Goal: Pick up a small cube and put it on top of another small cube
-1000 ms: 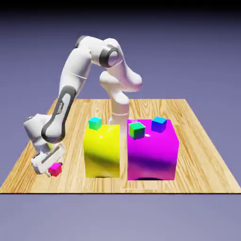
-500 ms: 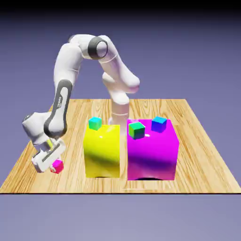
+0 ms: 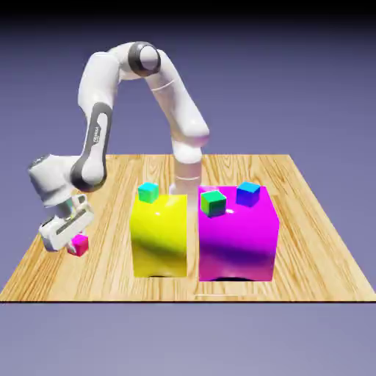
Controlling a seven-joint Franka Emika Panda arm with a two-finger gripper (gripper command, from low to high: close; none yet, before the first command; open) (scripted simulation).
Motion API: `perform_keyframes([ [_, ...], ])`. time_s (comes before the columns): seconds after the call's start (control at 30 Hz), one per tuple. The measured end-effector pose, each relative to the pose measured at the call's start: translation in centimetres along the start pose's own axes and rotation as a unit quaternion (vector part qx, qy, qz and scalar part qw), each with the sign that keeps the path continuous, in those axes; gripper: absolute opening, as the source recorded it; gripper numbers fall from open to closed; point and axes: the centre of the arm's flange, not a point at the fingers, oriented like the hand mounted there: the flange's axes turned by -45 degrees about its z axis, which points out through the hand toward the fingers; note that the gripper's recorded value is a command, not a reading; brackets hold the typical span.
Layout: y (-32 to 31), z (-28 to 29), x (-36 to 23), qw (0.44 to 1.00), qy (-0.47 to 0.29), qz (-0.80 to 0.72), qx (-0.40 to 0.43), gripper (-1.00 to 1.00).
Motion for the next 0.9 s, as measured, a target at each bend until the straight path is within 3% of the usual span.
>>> perform_keyframes([
  [0.27, -3.9, -2.3, -11.3, 0.982, 0.011, -0.184, -0.045, -1.00],
  [0.53, -5.1, -5.0, -23.9, 0.929, 0.010, -0.362, -0.079, -1.00],
  [0.67, -4.4, -6.4, -30.8, 0.887, 0.004, -0.451, -0.093, -1.00],
  [0.9, 1.7, -10.5, -43.1, 0.762, -0.014, -0.624, -0.172, -1.00],
])
